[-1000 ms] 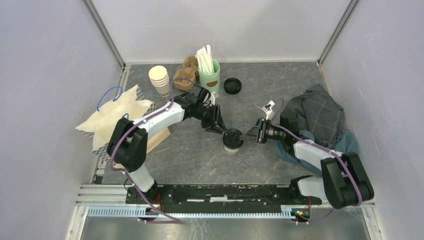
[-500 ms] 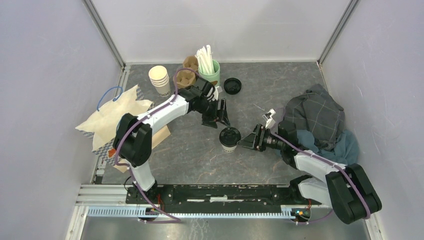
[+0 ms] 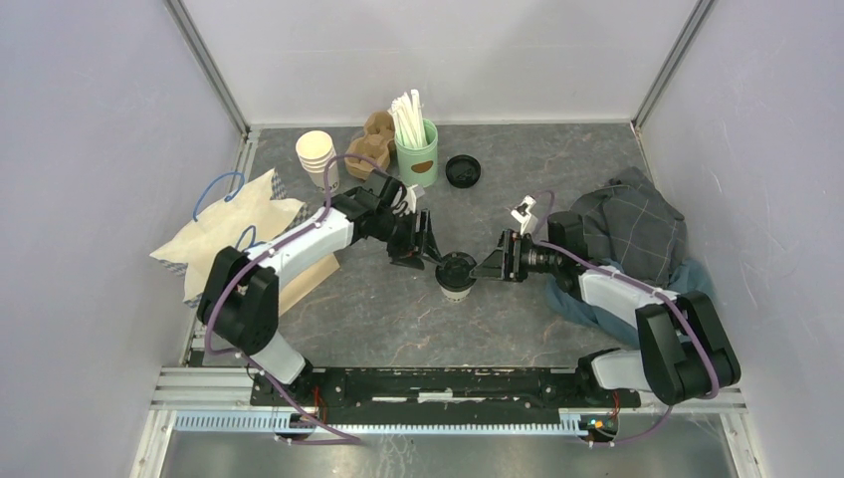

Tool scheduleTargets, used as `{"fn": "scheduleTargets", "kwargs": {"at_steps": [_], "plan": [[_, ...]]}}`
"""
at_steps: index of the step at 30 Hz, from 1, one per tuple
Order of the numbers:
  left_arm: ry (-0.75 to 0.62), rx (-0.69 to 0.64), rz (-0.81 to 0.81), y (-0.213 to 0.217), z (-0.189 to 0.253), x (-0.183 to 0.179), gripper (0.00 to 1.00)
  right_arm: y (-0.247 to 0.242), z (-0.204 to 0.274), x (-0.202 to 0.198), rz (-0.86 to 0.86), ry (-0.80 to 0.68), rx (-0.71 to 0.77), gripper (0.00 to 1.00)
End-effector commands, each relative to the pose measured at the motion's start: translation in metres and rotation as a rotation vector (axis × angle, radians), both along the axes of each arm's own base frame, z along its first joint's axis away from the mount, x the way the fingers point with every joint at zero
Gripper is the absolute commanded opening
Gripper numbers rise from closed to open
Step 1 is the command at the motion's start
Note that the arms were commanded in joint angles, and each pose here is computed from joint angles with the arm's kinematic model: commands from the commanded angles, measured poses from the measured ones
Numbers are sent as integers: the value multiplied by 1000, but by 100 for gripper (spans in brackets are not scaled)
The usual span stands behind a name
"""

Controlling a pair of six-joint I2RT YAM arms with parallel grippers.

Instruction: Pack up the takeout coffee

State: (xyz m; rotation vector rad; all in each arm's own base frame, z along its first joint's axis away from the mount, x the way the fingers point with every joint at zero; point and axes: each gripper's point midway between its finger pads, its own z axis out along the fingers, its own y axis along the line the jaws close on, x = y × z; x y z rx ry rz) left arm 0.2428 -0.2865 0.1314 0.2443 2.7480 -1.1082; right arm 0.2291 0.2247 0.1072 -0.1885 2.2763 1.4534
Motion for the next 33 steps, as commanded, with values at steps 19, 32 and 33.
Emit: {"fn": "scheduleTargets", "kwargs": {"at_steps": [19, 32, 33], "plan": [[113, 143, 22, 32, -81, -30, 46, -9, -64, -32, -36, 124, 33, 54], [-25, -83, 8, -10, 22, 7, 64, 8, 26, 21, 32, -44, 78, 68], [-20, -89, 9, -12, 20, 8, 64, 9, 25, 23, 27, -43, 83, 68]]}}
